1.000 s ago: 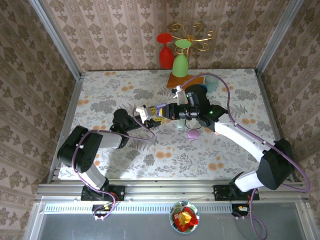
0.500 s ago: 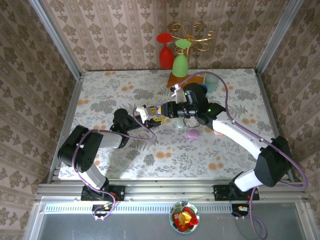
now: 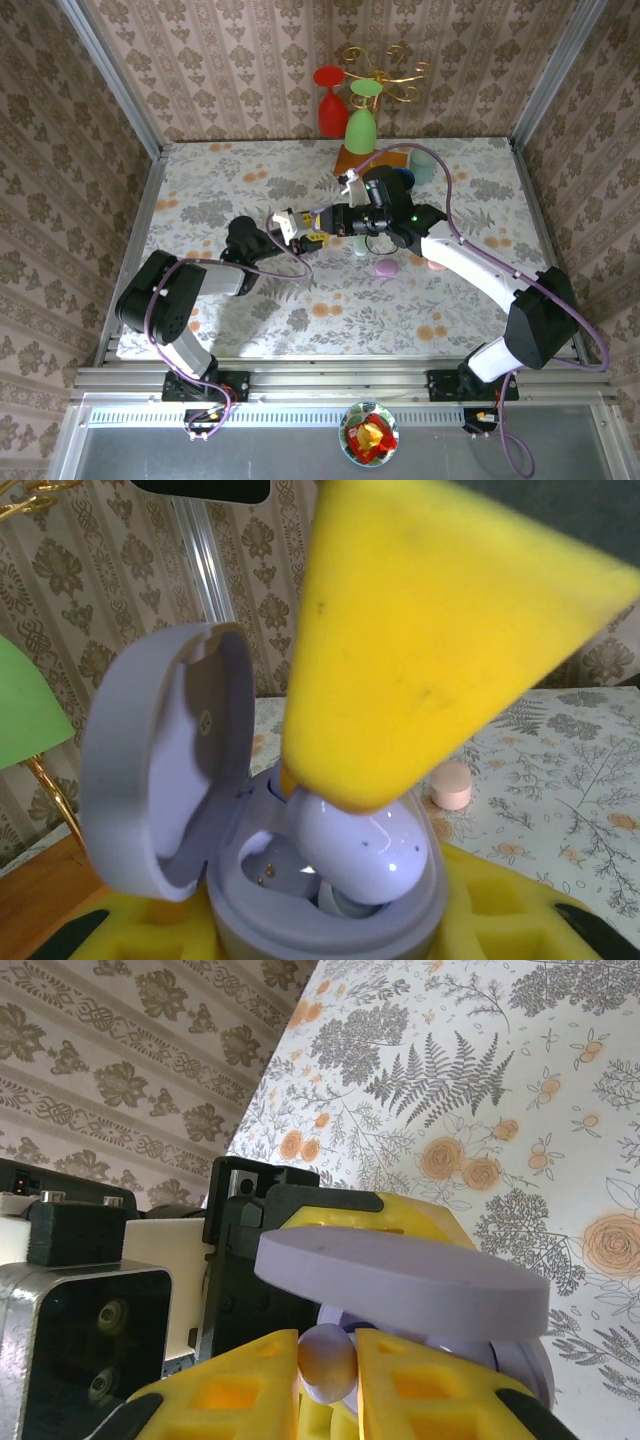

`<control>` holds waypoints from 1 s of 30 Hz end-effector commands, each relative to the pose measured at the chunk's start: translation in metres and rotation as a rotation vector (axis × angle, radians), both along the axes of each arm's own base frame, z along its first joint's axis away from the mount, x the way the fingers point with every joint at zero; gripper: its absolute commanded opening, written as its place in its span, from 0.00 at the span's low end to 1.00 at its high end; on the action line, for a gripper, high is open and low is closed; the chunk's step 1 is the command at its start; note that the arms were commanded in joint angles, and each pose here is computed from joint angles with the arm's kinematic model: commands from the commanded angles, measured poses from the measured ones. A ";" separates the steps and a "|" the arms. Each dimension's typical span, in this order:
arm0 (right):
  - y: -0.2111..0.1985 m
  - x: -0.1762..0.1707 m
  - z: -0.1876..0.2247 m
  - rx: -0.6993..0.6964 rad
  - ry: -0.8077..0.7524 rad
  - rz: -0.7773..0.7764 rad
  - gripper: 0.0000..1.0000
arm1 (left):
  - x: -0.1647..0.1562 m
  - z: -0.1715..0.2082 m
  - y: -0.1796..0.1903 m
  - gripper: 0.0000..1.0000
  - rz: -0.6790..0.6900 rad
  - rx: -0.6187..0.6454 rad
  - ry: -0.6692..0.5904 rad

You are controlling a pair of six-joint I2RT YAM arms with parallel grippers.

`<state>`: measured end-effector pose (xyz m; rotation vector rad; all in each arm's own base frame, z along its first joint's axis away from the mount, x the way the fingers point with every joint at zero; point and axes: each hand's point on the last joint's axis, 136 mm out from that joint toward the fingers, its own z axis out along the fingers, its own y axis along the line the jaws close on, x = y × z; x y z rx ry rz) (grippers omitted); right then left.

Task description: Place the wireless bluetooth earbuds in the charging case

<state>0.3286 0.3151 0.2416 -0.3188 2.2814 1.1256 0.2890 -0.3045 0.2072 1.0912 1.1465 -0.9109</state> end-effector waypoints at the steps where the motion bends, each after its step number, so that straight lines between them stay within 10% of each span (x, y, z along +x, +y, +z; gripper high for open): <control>1: -0.004 0.003 -0.010 -0.065 0.014 -0.024 0.28 | 0.000 0.021 -0.004 0.31 -0.007 -0.041 -0.050; 13: -0.015 -0.006 0.035 -0.045 -0.097 -0.025 0.41 | 0.000 0.005 -0.002 0.31 0.008 -0.014 -0.046; 30: -0.014 0.019 0.021 -0.144 -0.034 -0.014 0.23 | -0.006 0.000 -0.007 0.32 0.018 0.009 -0.102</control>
